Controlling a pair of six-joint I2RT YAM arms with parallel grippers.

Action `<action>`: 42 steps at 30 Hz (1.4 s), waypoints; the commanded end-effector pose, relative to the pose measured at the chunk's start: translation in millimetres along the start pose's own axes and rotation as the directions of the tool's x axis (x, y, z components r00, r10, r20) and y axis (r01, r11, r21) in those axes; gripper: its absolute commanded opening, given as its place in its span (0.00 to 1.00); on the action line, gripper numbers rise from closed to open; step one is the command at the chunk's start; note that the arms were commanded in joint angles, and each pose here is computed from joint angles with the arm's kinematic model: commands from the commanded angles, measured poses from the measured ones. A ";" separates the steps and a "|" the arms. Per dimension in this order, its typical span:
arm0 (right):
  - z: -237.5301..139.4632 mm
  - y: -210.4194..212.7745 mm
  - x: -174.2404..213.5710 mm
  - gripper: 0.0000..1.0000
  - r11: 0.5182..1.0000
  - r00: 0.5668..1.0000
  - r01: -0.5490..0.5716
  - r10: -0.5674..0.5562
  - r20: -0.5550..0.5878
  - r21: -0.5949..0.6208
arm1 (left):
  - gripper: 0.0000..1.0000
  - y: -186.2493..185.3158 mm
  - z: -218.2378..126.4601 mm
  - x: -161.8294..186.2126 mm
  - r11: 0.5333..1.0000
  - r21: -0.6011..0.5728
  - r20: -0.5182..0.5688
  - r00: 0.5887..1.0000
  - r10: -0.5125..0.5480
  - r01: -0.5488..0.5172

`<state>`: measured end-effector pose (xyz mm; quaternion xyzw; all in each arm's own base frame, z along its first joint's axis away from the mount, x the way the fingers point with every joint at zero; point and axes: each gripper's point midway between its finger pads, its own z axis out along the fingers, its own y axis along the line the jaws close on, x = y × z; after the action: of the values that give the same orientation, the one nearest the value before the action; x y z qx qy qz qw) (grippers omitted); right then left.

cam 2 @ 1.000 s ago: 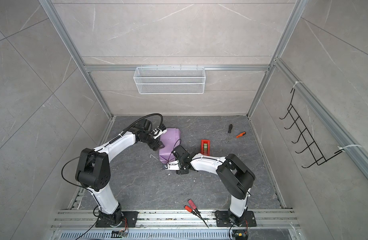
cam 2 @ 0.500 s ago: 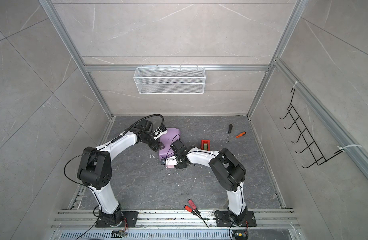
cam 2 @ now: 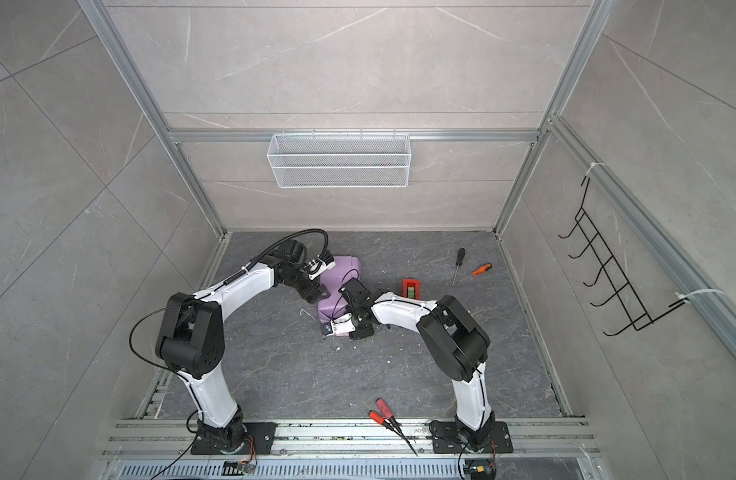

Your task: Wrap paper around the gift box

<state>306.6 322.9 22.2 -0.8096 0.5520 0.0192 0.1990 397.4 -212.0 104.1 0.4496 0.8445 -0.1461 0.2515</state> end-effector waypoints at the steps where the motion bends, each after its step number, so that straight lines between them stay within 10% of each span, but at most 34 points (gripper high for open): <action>1: 15.5 31.0 20.7 0.44 0.991 0.996 0.013 -0.024 -0.090 -0.131 | 0.81 -0.6 -4.7 -9.6 0.999 -0.007 0.021 0.999 0.031 -0.031; 15: 22.3 24.2 14.5 0.00 0.991 0.996 0.017 -0.029 -0.087 -0.132 | 0.81 -0.9 -7.5 -12.5 1.000 -0.007 0.033 0.999 0.025 -0.025; 24: -13.8 11.8 -11.1 0.00 0.998 0.999 -0.024 0.026 0.032 -0.055 | 0.85 -4.9 -57.9 -35.9 0.997 0.000 0.191 0.979 0.074 -0.076; 28: -30.2 14.0 -20.6 0.00 0.994 0.989 -0.105 0.107 0.099 -0.021 | 1.00 -29.9 -84.5 -37.3 0.972 0.062 0.331 0.924 0.193 -0.226; 33: -42.5 6.8 -35.9 0.00 0.960 0.937 -0.277 0.263 0.228 0.030 | 1.00 -54.2 -84.6 -23.3 0.928 0.157 0.361 0.894 0.264 -0.338; 42: -47.3 -2.6 -45.2 0.00 0.852 0.811 -0.519 0.464 0.356 0.071 | 1.00 -78.6 -76.2 2.5 0.760 0.112 0.443 0.717 0.538 -0.640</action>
<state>275.4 334.4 53.0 -0.6607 0.6799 0.1286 0.2912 316.8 -213.6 155.7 0.6346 0.6413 -0.2572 0.3462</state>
